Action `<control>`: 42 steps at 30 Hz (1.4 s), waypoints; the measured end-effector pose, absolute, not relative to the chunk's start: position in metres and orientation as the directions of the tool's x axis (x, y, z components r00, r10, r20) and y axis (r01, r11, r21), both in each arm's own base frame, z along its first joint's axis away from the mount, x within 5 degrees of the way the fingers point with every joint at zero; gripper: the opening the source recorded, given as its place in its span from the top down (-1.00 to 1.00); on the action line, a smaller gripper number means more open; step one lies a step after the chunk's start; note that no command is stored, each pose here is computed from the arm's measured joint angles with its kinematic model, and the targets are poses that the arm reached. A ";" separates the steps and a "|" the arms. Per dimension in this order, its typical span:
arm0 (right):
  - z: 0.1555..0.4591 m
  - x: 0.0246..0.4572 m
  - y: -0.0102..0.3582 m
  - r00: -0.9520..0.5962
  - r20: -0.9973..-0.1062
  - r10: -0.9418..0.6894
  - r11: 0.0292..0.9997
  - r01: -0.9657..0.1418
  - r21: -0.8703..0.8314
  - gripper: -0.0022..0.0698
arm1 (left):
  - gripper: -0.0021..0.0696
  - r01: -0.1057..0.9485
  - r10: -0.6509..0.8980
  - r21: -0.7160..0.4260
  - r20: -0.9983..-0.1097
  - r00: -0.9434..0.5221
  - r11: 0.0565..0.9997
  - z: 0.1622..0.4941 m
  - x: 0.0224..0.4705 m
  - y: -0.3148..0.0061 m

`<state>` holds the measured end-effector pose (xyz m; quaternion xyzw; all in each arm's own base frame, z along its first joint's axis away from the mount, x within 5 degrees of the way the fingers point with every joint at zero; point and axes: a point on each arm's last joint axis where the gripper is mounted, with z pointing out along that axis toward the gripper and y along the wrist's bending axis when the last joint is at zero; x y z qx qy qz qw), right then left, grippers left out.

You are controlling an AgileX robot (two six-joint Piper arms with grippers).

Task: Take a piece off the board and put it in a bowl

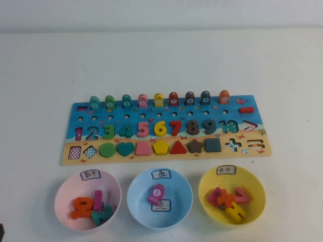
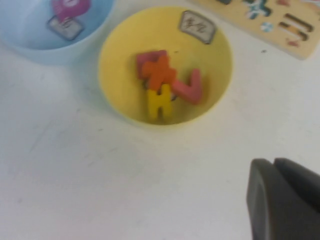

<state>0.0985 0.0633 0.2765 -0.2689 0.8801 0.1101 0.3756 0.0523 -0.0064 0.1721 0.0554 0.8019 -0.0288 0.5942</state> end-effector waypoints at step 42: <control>0.173 0.052 0.009 -0.293 -0.955 0.042 0.990 -0.114 0.078 0.99 | 0.96 0.123 0.055 0.020 -0.956 -0.288 0.992 0.172 0.052 -0.006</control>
